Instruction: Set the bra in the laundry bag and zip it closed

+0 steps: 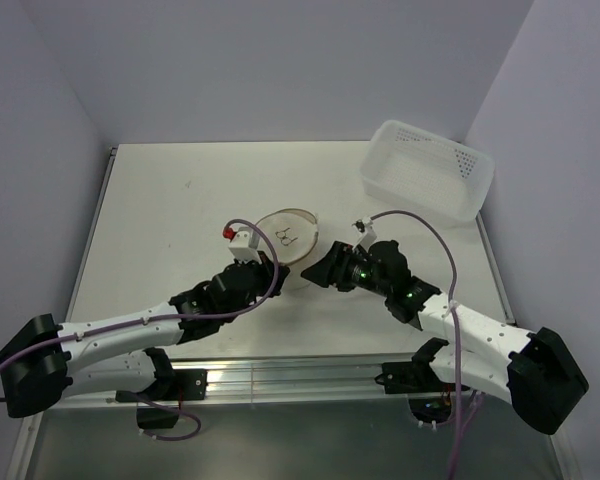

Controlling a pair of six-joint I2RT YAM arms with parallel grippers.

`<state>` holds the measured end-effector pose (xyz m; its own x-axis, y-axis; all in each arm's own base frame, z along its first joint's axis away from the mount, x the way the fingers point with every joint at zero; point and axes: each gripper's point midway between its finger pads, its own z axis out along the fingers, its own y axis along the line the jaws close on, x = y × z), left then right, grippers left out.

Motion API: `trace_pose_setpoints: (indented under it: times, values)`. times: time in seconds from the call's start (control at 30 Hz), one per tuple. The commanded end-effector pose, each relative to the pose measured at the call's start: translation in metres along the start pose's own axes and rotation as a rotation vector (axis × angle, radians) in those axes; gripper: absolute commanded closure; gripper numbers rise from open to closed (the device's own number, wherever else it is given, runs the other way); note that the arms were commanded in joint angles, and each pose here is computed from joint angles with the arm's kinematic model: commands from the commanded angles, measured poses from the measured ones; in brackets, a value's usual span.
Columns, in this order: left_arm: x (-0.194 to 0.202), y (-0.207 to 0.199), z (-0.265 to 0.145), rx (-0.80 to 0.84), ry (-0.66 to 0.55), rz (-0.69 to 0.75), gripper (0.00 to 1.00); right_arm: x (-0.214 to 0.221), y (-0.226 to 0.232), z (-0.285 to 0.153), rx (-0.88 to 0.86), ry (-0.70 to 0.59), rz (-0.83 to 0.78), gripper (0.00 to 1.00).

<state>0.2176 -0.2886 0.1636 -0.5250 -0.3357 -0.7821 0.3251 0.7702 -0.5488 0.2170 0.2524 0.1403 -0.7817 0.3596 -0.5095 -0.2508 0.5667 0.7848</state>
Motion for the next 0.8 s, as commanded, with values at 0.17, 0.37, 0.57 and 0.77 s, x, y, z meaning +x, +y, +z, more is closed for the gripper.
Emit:
trace_pose_setpoints:
  times: [0.17,0.37,0.57,0.77]
  values:
    - [-0.015,-0.031,0.009,0.080,-0.049,-0.045,1.00,-0.033,0.050,0.007,-0.136,-0.141,0.034,0.35]
    - [-0.013,-0.040,0.010,0.114,-0.035,-0.025,1.00,-0.040,0.050,0.019,-0.137,-0.158,0.060,0.45]
    - [-0.004,-0.032,0.011,0.094,-0.020,0.000,1.00,-0.045,0.049,0.021,-0.113,-0.172,0.057,0.71]
    - [0.000,-0.018,0.009,0.050,-0.021,0.012,1.00,-0.046,0.040,0.021,-0.082,-0.186,0.055,0.90]
